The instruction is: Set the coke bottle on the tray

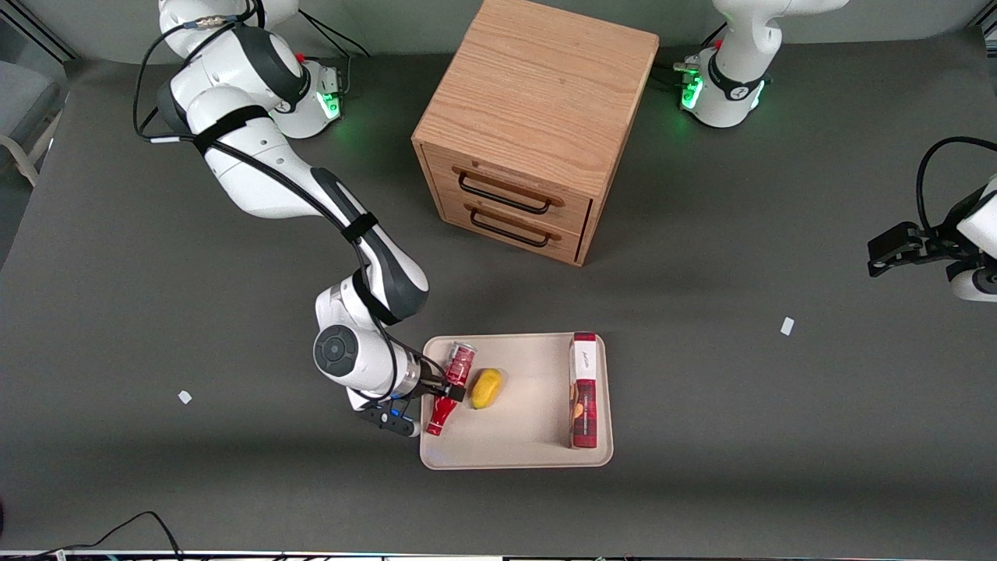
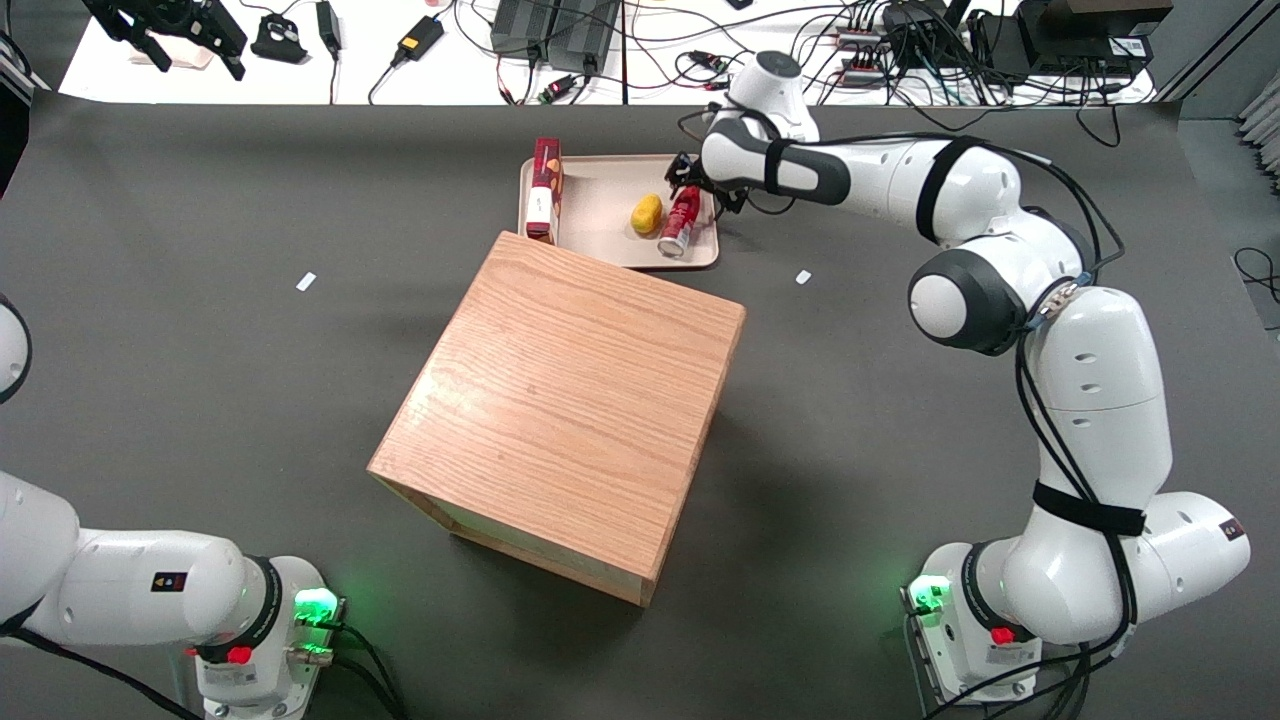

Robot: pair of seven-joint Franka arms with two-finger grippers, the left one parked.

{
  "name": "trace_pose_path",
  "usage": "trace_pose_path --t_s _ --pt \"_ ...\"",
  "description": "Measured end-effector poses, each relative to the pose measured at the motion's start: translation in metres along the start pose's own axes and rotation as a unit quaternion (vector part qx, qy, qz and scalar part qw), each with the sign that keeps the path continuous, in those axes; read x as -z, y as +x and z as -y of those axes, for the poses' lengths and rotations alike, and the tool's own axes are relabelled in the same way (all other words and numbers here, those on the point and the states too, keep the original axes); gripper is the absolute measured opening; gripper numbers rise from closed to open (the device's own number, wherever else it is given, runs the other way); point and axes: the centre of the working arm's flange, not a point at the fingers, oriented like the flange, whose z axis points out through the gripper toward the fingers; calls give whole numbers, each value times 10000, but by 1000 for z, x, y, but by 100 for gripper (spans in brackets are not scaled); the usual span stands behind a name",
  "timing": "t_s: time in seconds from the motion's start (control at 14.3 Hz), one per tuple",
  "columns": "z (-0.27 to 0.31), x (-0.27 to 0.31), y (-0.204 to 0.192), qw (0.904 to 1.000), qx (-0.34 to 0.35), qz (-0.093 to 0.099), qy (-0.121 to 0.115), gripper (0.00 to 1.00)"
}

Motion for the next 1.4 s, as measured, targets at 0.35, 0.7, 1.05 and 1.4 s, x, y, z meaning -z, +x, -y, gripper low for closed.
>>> trace_pose_path --t_s 0.35,0.7,1.05,1.4 --pt "15 201 -10 9991 126 138 -373 100" --pt "-53 427 -70 9931 67 345 -1120 100" --pt "-152 506 -102 9867 224 560 -1512 100" --pt "-217 477 -156 9902 206 319 -1344 100"
